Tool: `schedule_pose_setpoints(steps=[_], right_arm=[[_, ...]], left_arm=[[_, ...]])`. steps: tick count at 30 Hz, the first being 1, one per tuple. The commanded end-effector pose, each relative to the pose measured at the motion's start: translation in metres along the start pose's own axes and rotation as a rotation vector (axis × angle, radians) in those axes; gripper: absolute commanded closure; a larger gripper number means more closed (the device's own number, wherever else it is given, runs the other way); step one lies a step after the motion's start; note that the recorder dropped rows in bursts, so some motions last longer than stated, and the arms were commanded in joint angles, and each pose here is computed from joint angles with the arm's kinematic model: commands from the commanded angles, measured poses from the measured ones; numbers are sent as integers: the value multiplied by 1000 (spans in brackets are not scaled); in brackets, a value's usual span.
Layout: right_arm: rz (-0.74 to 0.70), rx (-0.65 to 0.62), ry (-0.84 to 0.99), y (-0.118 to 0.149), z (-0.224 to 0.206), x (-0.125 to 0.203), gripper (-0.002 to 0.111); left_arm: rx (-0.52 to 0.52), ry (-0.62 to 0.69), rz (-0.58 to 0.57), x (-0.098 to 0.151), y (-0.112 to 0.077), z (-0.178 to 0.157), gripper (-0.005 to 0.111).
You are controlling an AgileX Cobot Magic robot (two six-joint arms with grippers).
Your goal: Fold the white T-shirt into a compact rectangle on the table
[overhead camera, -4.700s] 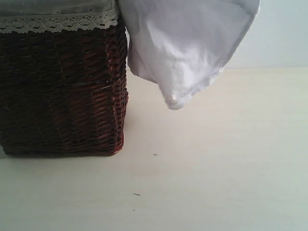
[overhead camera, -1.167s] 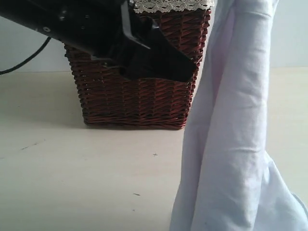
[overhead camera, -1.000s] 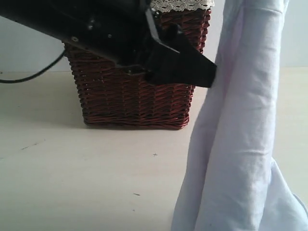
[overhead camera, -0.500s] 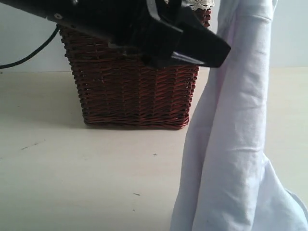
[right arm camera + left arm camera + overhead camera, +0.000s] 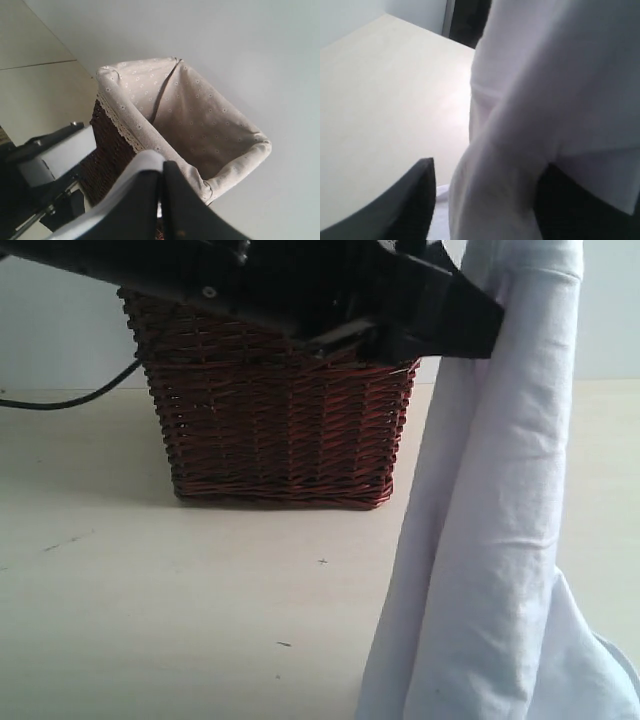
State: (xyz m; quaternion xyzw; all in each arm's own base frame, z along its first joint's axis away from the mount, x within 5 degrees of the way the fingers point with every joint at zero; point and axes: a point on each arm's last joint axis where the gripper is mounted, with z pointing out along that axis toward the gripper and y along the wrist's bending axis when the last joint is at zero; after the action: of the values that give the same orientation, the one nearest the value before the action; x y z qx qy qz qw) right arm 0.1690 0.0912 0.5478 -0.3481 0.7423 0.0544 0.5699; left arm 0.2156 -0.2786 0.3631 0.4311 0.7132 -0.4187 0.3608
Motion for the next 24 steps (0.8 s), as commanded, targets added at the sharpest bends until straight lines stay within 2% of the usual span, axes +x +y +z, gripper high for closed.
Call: schedule_pose_setpoints(steps=[1, 5, 7, 11, 15, 21, 24], right_arm=[[10, 15, -44, -2, 1, -6, 108], [10, 14, -42, -2, 3, -6, 108], [9, 17, -41, -2, 3, -5, 108], [-20, 72, -51, -6, -6, -6, 108], [-31, 158, -65, -13, -16, -6, 108], [16, 492, -37, -40, -43, 0, 108], [45, 535, -54, -43, -49, 0, 108]], left_arm=[[27, 18, -33, 6, -1, 21, 60], [-5, 26, -59, 12, -3, 36, 63], [-57, 50, -63, 15, 2, 37, 74], [-178, 142, -15, 24, 17, 36, 106], [-308, 236, -57, 33, 37, 29, 107], [-568, 527, -38, 53, 77, -11, 107], [-628, 554, -37, 50, 86, -31, 107]])
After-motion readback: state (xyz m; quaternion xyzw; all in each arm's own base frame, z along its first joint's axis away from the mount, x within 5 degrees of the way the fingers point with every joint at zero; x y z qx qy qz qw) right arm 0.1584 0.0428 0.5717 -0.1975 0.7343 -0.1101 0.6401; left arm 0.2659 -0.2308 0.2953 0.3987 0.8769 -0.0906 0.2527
